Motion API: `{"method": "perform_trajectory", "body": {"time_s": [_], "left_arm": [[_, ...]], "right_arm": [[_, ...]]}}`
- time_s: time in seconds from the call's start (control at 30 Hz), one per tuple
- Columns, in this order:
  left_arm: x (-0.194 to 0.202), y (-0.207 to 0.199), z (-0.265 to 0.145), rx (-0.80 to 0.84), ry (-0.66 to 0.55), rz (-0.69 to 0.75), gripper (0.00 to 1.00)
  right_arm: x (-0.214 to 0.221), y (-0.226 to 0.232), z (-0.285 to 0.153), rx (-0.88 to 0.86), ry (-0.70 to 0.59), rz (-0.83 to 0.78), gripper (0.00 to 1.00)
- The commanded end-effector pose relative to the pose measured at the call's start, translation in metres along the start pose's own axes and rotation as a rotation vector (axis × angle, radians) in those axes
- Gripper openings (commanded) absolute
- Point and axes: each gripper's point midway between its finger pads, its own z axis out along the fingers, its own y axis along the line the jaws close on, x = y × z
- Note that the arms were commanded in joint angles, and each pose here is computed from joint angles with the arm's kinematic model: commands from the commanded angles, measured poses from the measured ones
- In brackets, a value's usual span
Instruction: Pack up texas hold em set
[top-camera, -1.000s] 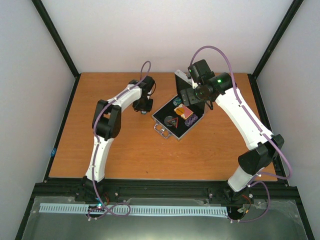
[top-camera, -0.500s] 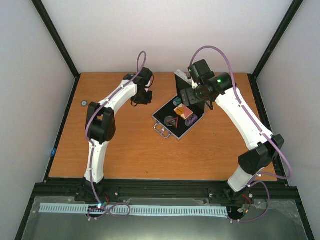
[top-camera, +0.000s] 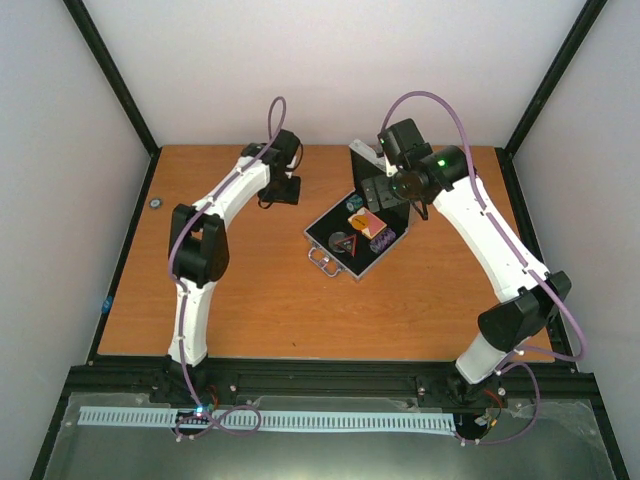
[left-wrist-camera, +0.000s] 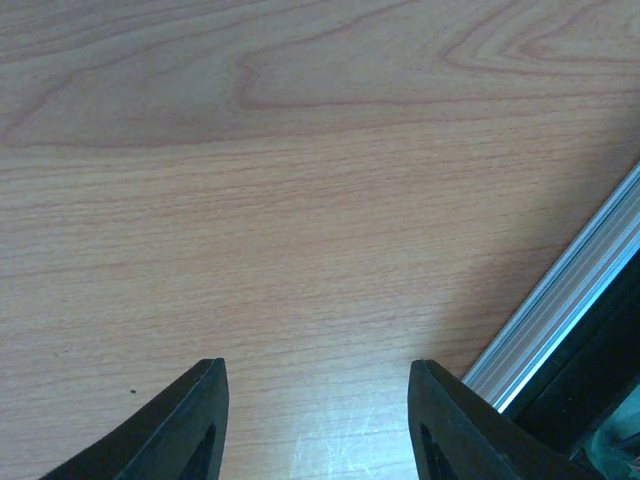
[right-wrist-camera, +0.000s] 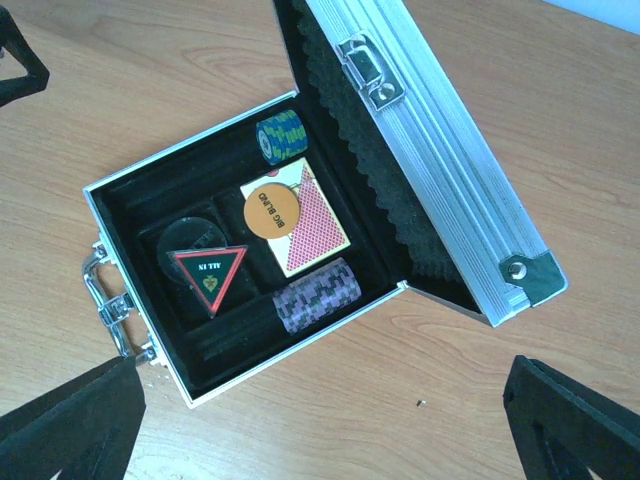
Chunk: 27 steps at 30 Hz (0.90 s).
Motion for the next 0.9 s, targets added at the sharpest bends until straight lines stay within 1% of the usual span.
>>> {"method": "perform_trajectory", "body": {"time_s": [0.0,0.03,0.1,0.13,0.2,0.3,0.43,0.57,0.63,0.73,0.77,0.87], "left_arm": [[-0.013,0.005,-0.027,0.005,-0.057,-0.008,0.54],[-0.013,0.008,-0.027,0.001,-0.057,-0.011,0.57],[-0.017,0.015,-0.026,-0.001,-0.063,-0.031,0.66],[-0.02,0.019,-0.027,0.003,-0.069,-0.043,0.73],[-0.027,0.031,-0.03,0.003,-0.081,-0.056,0.98],[-0.042,0.058,-0.038,-0.024,-0.106,-0.092,1.0],[-0.06,0.111,-0.046,-0.089,-0.136,-0.185,1.0],[-0.07,0.162,-0.049,-0.177,-0.167,-0.261,1.0],[-0.07,0.183,-0.045,-0.2,-0.17,-0.29,1.0],[-0.066,0.223,-0.038,-0.238,-0.161,-0.37,1.0],[-0.063,0.241,-0.036,-0.242,-0.156,-0.412,1.0],[-0.056,0.276,-0.03,-0.232,-0.147,-0.491,1.0]], "right_arm": [[-0.005,-0.006,-0.012,0.002,-0.042,0.015,1.0],[-0.004,-0.006,-0.012,0.002,-0.041,0.016,1.0],[-0.003,-0.006,-0.012,0.002,-0.039,0.015,1.0],[-0.002,-0.006,-0.012,0.002,-0.037,0.013,1.0],[-0.001,-0.006,-0.012,0.001,-0.036,0.013,1.0],[0.001,-0.006,-0.011,-0.001,-0.035,0.012,1.0],[0.0,-0.004,-0.009,-0.009,-0.033,0.014,1.0],[0.0,0.0,-0.006,-0.024,-0.026,0.02,1.0],[0.001,0.001,-0.005,-0.03,-0.019,0.024,1.0],[0.004,0.003,-0.001,-0.038,-0.006,0.029,1.0],[0.005,0.003,-0.001,-0.04,-0.003,0.03,1.0],[0.008,0.005,0.003,-0.044,0.009,0.03,1.0]]}}
